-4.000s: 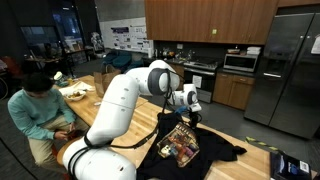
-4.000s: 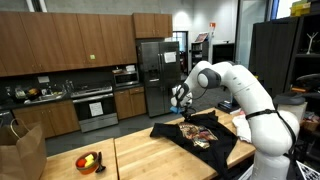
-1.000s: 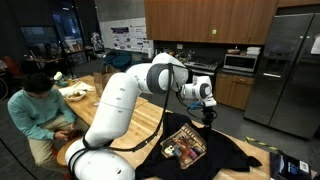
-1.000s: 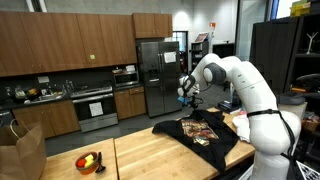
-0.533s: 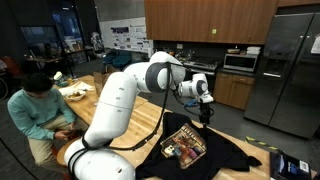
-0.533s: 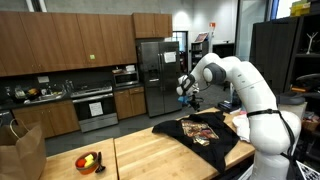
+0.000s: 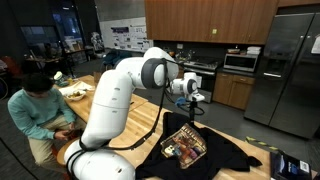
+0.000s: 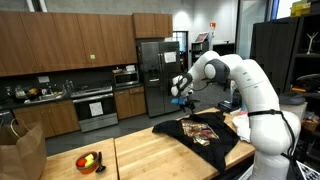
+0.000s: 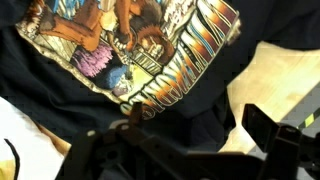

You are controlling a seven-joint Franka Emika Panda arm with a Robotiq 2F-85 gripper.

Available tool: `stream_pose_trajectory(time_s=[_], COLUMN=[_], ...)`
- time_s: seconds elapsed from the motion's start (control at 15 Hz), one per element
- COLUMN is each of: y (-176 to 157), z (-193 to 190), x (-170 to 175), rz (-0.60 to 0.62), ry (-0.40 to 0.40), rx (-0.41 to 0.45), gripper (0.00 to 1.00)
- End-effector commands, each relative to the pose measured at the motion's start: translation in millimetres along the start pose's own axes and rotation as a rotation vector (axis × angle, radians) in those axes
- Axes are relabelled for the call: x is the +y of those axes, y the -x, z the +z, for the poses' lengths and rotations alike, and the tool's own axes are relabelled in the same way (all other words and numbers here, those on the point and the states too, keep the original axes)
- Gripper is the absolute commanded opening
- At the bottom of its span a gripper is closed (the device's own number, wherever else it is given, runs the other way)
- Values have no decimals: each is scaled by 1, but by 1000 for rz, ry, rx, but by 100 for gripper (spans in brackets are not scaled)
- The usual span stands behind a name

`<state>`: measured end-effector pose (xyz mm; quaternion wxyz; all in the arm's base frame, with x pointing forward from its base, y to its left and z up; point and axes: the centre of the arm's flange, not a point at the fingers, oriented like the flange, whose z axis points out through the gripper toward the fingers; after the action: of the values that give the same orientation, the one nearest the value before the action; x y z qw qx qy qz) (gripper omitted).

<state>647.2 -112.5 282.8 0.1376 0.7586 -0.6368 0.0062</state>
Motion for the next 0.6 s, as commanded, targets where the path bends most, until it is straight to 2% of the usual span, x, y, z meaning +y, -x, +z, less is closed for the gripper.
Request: stream_pose_trajectory(time_s=[0.0, 0.27, 0.33, 0.53], y=[11, 12, 12, 12], z=[-7, 19, 19, 24], x=[44, 88, 55, 59], rz=[-184, -345, -278, -284], ry=[72, 262, 207, 220], rx=[-45, 3, -21, -21], gripper=[100, 100, 100, 100])
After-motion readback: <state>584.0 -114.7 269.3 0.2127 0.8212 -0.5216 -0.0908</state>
